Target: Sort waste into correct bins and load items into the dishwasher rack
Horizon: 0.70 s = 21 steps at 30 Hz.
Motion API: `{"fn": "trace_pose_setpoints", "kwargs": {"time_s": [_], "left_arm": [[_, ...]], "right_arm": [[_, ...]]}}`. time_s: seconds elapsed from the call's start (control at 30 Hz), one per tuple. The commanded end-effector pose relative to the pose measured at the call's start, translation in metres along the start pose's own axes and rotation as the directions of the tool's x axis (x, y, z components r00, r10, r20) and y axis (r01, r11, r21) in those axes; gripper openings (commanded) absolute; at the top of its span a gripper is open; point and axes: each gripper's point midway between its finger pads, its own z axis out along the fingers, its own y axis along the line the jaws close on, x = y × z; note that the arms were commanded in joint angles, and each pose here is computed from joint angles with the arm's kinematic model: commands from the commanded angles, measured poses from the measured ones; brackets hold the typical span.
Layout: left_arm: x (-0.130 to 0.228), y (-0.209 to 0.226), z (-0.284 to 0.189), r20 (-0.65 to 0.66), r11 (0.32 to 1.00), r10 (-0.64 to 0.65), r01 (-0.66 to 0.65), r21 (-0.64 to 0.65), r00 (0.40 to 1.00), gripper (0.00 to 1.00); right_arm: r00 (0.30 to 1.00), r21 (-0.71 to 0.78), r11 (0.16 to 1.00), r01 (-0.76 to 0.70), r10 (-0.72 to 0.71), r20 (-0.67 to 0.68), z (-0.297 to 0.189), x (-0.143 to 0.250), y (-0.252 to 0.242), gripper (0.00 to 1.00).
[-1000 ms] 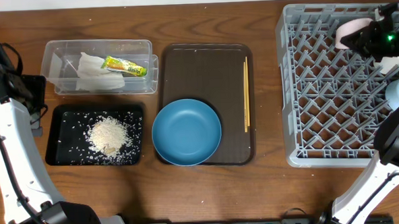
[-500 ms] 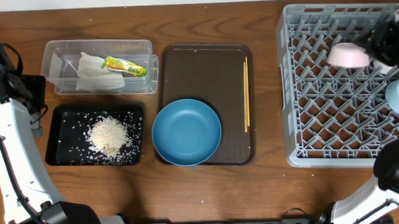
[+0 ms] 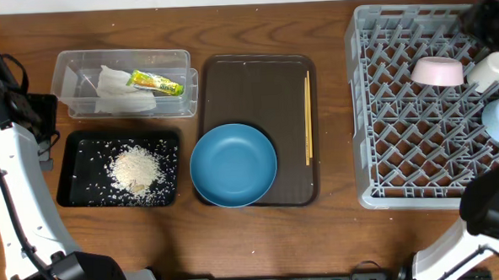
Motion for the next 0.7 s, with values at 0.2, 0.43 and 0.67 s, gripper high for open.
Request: {"fn": "trace_pose_setpoints", "kwargs": {"time_s": [0.2, 0.43, 0.67], "left_arm": [[-0.002, 0.002, 0.001, 0.003, 1.0, 0.0, 0.0, -0.01, 1.0, 0.89], [-0.002, 0.001, 0.001, 0.005, 1.0, -0.002, 0.002, -0.006, 1.0, 0.89], [-0.002, 0.001, 0.001, 0.005, 1.0, -0.002, 0.002, -0.006, 1.0, 0.89]], "right_arm": [[0.997, 0.239, 0.971, 0.0, 0.018, -0.071, 0.092, 0.037, -0.041, 0.2], [0.986, 0.285, 0.959, -0.001, 0.049, -0.161, 0.077, 0.059, -0.049, 0.04], [0.982, 0.341, 0.94, 0.006, 0.058, -0.179, 0.028, 0.06, -0.048, 0.03]]}}
